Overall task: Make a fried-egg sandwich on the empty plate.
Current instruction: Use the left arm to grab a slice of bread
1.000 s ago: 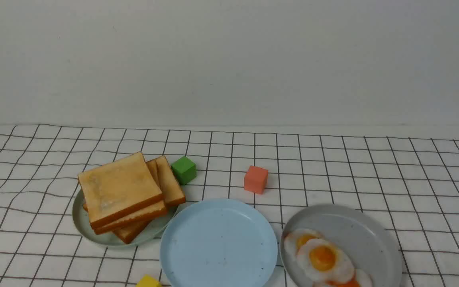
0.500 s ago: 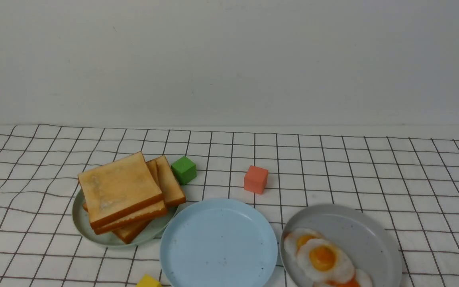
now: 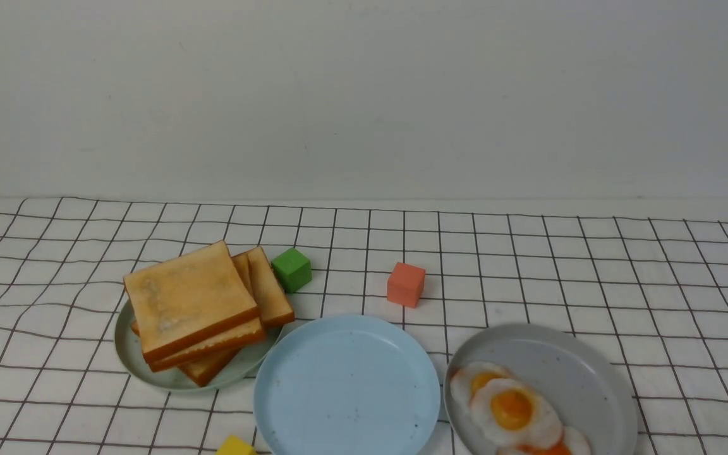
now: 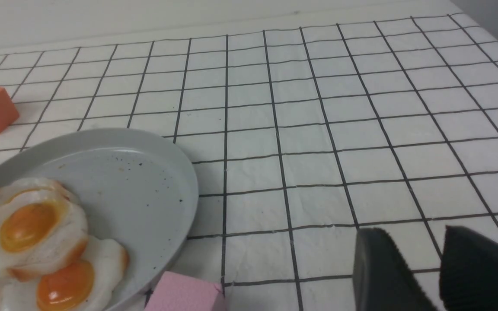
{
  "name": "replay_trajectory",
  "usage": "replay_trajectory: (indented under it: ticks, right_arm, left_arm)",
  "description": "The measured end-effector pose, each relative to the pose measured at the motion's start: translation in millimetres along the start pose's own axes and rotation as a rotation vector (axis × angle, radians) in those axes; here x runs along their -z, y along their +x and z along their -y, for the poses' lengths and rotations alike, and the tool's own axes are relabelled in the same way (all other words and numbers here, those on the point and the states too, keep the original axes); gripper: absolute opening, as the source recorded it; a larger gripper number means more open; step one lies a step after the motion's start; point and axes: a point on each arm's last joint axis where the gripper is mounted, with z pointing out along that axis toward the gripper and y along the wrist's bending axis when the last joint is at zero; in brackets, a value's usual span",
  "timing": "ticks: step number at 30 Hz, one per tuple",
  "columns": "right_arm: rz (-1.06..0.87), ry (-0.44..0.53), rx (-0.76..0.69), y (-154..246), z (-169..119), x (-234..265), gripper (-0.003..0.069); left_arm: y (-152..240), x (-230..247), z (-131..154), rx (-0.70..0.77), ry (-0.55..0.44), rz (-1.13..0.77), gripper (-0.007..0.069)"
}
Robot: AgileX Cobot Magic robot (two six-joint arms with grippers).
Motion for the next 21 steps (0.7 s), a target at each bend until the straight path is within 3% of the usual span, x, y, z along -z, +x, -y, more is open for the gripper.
replay_trajectory:
  ticks: [11,15,21]
  right_arm:
    - [0.019,-0.006,0.000,-1.3,-0.3,-0.3,0.0241]
    - [0.109,-0.018,0.000,-7.7,-1.5,-0.6,0.0241]
    - [0.375,-0.060,0.000,-31.0,-5.2,5.3,0.0241]
  left_arm:
    - [-0.5,0.0,0.1,-0.001,0.001,0.005,0.0238]
    - [-4.9,-0.4,1.5,-0.001,0.017,0.066,0.0238]
    - [-26.1,3.8,7.0,-0.001,0.079,0.307,0.0238]
